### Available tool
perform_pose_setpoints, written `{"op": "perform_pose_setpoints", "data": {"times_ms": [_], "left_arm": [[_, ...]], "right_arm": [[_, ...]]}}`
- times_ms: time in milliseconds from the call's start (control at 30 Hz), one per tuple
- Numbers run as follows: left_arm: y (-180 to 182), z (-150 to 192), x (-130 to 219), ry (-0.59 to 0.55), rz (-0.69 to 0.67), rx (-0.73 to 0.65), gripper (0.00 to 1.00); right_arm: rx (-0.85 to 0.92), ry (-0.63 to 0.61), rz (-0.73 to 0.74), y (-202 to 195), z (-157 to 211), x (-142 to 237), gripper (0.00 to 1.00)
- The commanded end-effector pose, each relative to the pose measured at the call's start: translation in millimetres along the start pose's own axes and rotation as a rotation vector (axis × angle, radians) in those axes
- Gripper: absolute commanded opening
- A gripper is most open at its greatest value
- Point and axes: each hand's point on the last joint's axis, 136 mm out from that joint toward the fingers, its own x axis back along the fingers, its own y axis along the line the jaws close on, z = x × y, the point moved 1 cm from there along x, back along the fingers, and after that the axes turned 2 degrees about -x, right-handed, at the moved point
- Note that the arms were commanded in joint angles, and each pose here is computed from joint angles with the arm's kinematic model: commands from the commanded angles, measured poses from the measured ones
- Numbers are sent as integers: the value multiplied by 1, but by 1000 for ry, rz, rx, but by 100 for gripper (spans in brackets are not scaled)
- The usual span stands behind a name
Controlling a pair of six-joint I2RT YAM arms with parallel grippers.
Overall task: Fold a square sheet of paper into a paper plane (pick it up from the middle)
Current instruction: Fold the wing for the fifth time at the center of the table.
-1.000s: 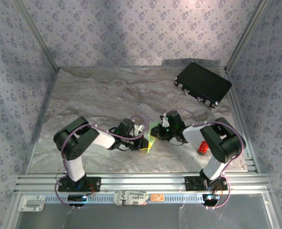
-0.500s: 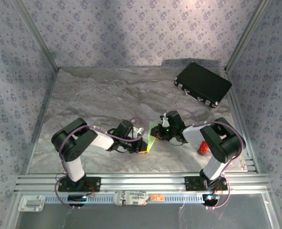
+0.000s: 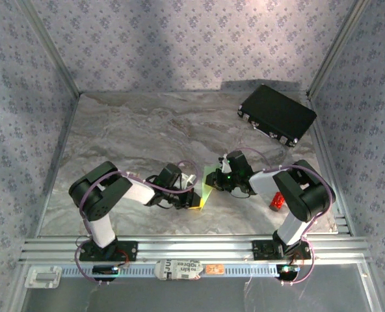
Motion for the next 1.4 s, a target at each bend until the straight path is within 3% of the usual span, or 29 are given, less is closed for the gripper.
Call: {"op": "perform_pose_setpoints", "data": {"times_ms": [0,133,333,467,567,700,933,1167,1367], "left_arm": [[14,38,2,135,-30,71,13],[17,39,2,134,-42,73,14],[23,42,2,146,-73,74,0],[27,45,3,156,-87,76,0],[27,45,4,155,-95,77,9],[27,44,7,138,-111,62,1],[6,30,19,55,-87,8,8],[-30,-5,32,-86,-41,-34,8],[-57,-31,27,-132,24,-61,10]], "right_arm": [[-85,12,202,-54,13,-3,13],[-88,12,203,-54,13,-4,13],[-89,8,202,-53,13,-4,13],[-92,11,206,-55,14,-3,13],[-92,14,206,-55,15,-3,13],[-93,12,207,-55,14,-3,13],[-95,2,194,-52,12,-2,13],[-100,-7,171,-48,11,-2,13],[-99,-9,168,-47,10,-1,13]]}}
